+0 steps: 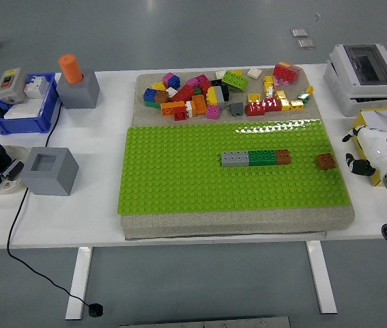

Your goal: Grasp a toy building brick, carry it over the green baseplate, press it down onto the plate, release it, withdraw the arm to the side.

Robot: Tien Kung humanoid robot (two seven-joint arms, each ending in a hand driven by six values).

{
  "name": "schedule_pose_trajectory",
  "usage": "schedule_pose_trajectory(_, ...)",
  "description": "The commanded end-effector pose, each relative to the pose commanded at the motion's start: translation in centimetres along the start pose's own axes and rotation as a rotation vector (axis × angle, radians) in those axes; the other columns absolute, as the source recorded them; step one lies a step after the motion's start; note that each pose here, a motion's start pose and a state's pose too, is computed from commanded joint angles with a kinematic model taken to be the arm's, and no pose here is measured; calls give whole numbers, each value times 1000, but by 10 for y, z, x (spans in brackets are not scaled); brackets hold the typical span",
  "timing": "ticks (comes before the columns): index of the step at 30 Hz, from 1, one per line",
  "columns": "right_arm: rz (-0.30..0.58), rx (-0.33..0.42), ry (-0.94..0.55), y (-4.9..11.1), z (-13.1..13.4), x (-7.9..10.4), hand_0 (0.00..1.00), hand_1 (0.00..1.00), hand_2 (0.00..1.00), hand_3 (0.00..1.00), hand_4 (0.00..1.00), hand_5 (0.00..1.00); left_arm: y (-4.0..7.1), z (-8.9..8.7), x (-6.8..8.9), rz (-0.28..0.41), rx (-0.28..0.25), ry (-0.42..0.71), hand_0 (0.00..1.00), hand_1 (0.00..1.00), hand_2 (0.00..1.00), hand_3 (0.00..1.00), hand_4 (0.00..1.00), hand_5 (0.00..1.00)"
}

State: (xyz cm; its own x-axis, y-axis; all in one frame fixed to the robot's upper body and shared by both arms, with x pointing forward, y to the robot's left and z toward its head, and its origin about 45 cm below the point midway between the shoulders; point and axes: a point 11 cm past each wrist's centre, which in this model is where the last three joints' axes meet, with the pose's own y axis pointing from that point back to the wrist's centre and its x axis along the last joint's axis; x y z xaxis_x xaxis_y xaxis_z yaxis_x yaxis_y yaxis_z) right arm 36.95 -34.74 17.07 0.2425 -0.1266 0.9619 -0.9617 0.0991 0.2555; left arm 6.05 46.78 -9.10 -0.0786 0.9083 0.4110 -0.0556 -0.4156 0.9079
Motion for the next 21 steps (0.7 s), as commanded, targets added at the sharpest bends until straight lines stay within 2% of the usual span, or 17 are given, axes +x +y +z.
schedule_pose_trajectory(5,-9,-1,46,0,-2,-4,791,850,912,735,455,5,0,-1,1,2,4,-2,656,641,612,620,692,246)
schedule_pose_trajectory(6,-11,-1,49,0,-3,-4,790,850,933,868,434,2,0,-1,1,2,5,-2,656,641,614,620,692,246)
schedule_pose_trajectory(17,-39,10,71,2,-10,-9,795,855,938,879,427,2,0,-4,3,6,12,-9,656,640,614,622,692,245)
schedule_pose_trajectory(18,-42,11,72,2,-11,-9,796,859,949,881,456,2,0,-4,3,7,12,-9,656,640,614,622,691,247)
schedule_pose_trajectory(21,-50,13,75,3,-13,-10,796,859,949,881,456,2,0,-4,3,6,11,-11,656,640,614,622,691,247)
